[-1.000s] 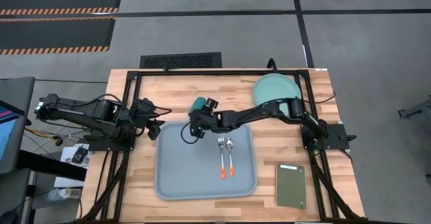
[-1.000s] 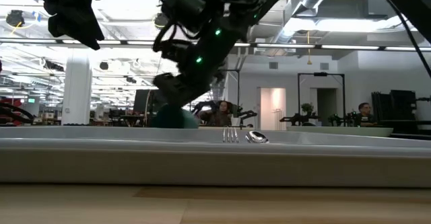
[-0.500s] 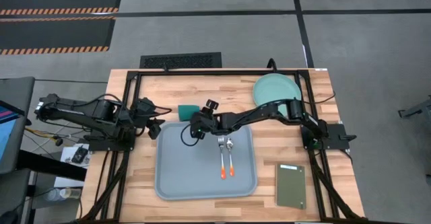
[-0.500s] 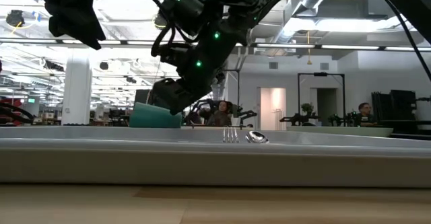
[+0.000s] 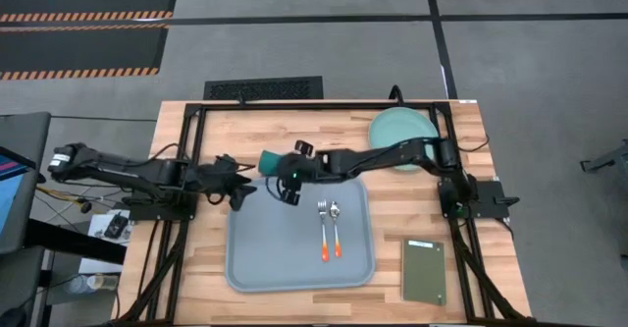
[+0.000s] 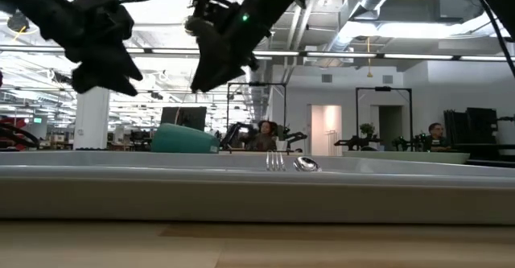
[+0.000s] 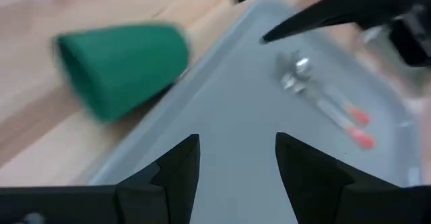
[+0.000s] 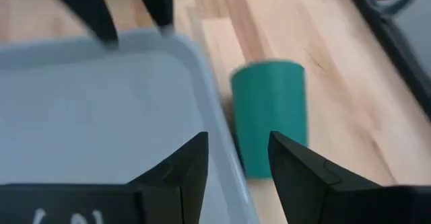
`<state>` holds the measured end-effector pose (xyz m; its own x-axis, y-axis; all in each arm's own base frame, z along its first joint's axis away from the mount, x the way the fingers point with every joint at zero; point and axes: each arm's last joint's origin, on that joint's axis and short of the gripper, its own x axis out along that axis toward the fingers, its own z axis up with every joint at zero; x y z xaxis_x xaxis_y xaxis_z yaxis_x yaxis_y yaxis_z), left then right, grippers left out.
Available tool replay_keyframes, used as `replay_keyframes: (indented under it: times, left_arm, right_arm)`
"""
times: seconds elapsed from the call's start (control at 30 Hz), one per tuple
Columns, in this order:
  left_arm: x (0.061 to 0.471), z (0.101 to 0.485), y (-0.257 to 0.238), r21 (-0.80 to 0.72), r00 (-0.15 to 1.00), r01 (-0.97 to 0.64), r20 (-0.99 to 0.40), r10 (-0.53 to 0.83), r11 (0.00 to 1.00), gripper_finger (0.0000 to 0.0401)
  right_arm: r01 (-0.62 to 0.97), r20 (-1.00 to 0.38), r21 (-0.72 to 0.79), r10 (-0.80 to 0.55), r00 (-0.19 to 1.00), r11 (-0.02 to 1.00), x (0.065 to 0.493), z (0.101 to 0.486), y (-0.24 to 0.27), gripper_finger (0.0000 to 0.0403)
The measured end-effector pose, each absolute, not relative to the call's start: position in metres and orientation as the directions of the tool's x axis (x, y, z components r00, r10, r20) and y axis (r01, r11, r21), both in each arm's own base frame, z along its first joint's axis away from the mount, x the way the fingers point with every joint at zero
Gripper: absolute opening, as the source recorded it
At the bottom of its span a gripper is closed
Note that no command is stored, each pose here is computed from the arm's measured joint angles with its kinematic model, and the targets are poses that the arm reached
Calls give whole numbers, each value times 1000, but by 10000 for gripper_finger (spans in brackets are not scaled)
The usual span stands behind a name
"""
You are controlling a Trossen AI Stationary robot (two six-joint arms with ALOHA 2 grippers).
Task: Pick and place plate/cup/fork/spoon on tray
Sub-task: Put the green cup on the top left of the gray tray
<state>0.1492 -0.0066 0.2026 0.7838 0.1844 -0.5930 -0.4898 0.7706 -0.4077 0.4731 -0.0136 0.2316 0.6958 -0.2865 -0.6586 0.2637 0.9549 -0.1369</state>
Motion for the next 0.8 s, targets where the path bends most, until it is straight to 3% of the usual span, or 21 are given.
replay_keyframes:
  times: [0.2, 0.43, 0.6, 0.8]
  left_arm:
    - [148, 190, 8, -441, 845, -438, -498, 193, 783, 181]
    - [142, 175, 29, -377, 791, -546, -526, 312, 748, 181]
    - [144, 167, 38, -423, 842, -493, -452, 295, 761, 181]
    - [144, 150, 46, -459, 836, -512, -459, 300, 726, 181]
  right_arm:
    - [200, -669, -26, -165, 725, 980, 469, 242, -31, 176]
    - [181, -663, -13, -144, 734, 983, 469, 243, -26, 175]
    - [171, -663, -13, -136, 736, 985, 470, 243, -22, 175]
    - [170, -661, -12, -135, 739, 985, 470, 243, -21, 171]
